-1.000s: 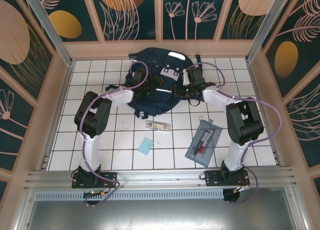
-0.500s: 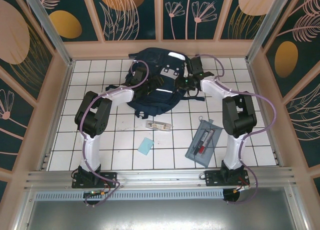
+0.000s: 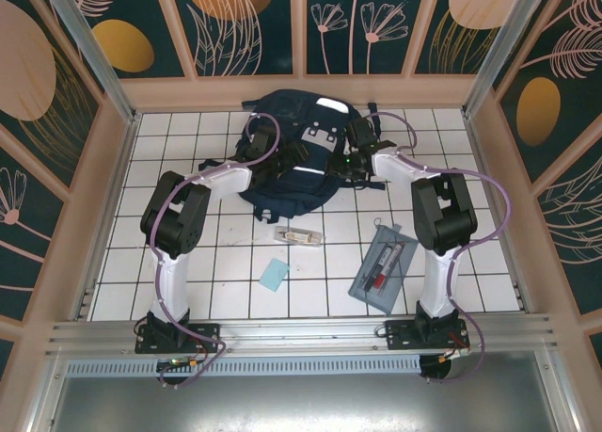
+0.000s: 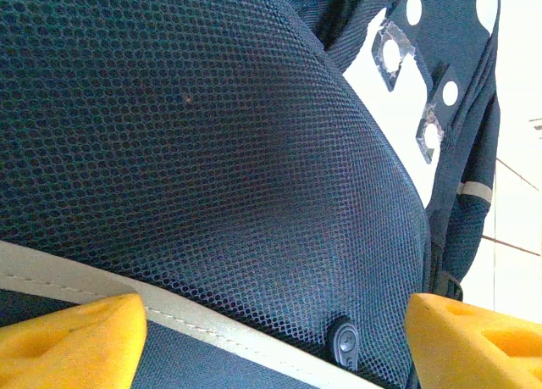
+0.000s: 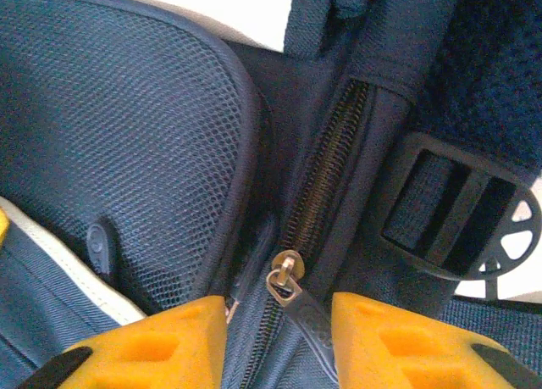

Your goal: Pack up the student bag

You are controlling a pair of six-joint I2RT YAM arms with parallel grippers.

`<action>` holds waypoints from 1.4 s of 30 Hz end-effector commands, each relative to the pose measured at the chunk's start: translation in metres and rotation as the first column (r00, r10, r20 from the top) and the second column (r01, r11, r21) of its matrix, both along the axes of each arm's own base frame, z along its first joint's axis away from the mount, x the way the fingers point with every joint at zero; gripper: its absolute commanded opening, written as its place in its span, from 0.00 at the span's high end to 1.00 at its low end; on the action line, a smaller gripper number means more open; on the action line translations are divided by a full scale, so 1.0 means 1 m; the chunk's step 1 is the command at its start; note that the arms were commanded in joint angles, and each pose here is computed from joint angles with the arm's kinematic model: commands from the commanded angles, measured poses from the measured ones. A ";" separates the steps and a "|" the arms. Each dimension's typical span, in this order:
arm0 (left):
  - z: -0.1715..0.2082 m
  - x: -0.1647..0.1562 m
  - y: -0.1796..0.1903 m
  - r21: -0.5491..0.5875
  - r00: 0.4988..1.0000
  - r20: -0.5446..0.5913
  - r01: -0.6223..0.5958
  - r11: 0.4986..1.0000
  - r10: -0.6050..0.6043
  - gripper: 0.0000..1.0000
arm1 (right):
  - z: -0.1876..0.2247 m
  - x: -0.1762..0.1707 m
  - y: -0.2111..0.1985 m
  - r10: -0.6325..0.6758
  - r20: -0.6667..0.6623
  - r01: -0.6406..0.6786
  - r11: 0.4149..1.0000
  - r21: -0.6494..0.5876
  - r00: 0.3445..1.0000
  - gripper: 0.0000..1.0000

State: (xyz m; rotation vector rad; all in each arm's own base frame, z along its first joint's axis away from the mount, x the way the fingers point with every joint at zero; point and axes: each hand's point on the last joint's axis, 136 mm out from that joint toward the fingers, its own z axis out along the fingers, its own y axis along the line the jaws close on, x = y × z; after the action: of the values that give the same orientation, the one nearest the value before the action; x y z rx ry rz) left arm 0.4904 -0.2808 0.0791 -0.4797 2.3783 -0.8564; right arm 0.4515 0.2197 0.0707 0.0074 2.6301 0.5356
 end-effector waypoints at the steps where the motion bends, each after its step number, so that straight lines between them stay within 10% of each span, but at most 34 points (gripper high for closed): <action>1: -0.025 0.004 0.008 0.035 1.000 -0.016 0.005 0.999 -0.005 0.19 | -0.018 -0.002 -0.006 0.127 0.035 -0.123 0.987 -0.101 0.991 0.55; 8: -0.032 0.003 0.010 0.032 0.999 -0.034 -0.004 0.999 0.005 0.19 | -0.046 -0.023 -0.001 0.192 -0.039 -0.194 0.980 -0.054 0.981 0.60; 13: -0.042 0.005 0.006 0.007 0.999 -0.049 -0.015 1.000 0.016 0.19 | -0.031 -0.029 0.000 0.171 -0.010 -0.171 0.985 -0.021 0.985 1.00; 25: -0.042 0.017 0.001 -0.108 0.993 -0.008 -0.118 0.987 0.117 0.19 | 0.028 -0.127 0.098 0.379 -0.132 -0.325 0.894 0.310 0.916 1.00; 32: -0.023 0.025 -0.013 -0.128 0.995 0.046 -0.078 0.989 0.085 0.19 | -0.002 -0.126 0.092 0.322 -0.198 -0.276 0.934 0.228 0.926 1.00; 42: 0.050 0.027 0.002 0.115 0.985 0.155 0.056 0.992 -0.074 0.19 | 0.046 -0.115 0.076 0.228 -0.108 -0.193 0.944 0.268 0.968 0.44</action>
State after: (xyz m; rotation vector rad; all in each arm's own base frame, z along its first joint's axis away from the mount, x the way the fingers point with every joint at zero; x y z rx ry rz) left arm 0.5270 -0.2856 0.0927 -0.4364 2.2537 -0.8471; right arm 0.3356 0.3049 0.0805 -0.2246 2.7644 0.9354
